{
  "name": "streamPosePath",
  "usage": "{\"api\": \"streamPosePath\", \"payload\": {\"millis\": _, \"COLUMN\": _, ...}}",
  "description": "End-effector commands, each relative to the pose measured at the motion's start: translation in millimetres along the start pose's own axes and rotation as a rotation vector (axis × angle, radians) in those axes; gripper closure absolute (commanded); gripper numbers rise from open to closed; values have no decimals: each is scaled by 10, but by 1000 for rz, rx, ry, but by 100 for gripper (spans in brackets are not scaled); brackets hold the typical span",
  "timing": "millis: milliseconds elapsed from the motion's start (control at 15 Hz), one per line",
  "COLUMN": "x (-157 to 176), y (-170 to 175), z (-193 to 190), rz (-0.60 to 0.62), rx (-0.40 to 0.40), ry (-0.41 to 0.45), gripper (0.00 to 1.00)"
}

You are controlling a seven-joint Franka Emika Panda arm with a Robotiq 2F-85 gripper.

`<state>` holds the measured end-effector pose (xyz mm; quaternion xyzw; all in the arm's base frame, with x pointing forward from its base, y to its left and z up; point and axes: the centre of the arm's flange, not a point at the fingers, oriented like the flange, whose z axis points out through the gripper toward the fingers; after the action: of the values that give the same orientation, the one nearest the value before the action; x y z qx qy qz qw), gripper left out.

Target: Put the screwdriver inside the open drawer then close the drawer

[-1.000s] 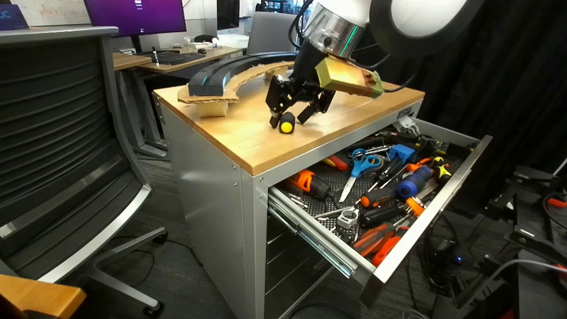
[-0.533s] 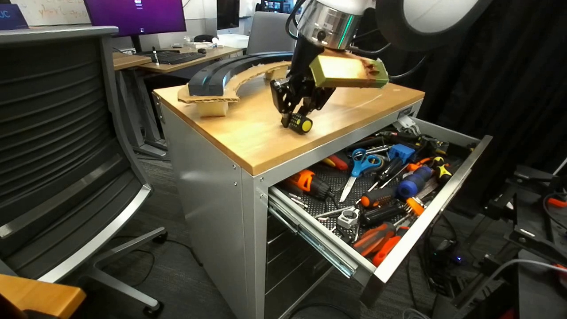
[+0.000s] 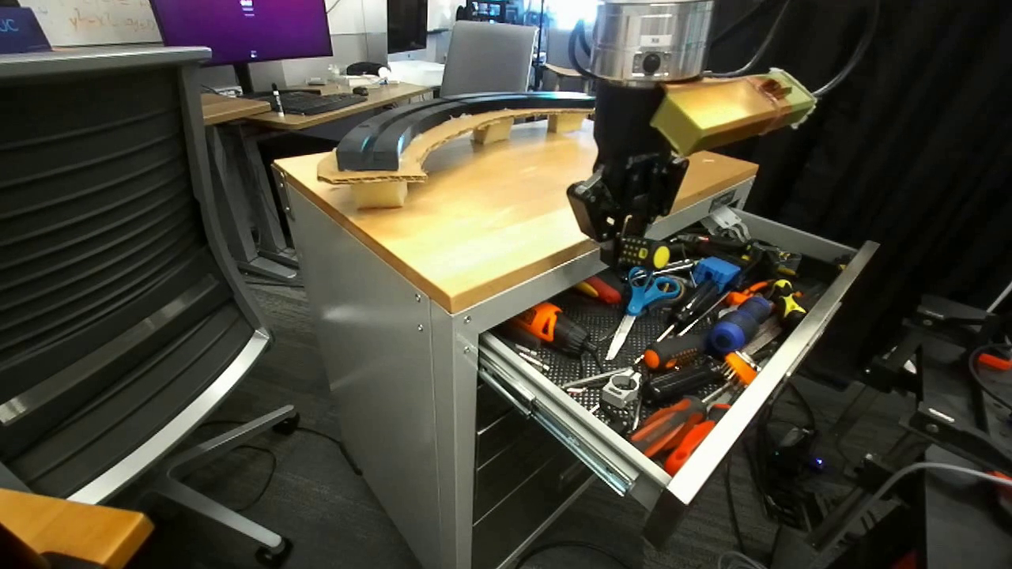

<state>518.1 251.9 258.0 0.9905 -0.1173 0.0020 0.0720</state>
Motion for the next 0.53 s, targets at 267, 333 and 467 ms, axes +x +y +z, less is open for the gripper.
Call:
{"api": "streamPosePath", "payload": {"millis": 267, "x": -248, "y": 422, "z": 211, "rz": -59, "rx": -23, "ry": -12, "gripper": 16}}
{"api": "streamPosePath", "payload": {"millis": 333, "x": -297, "y": 514, "z": 257, "rz": -54, "rx": -22, "ry": -64, "gripper": 7}}
{"api": "streamPosePath", "payload": {"millis": 467, "x": -457, "y": 706, "z": 451, "rz": -30, "rx": -15, "ry": -184, "gripper": 0}}
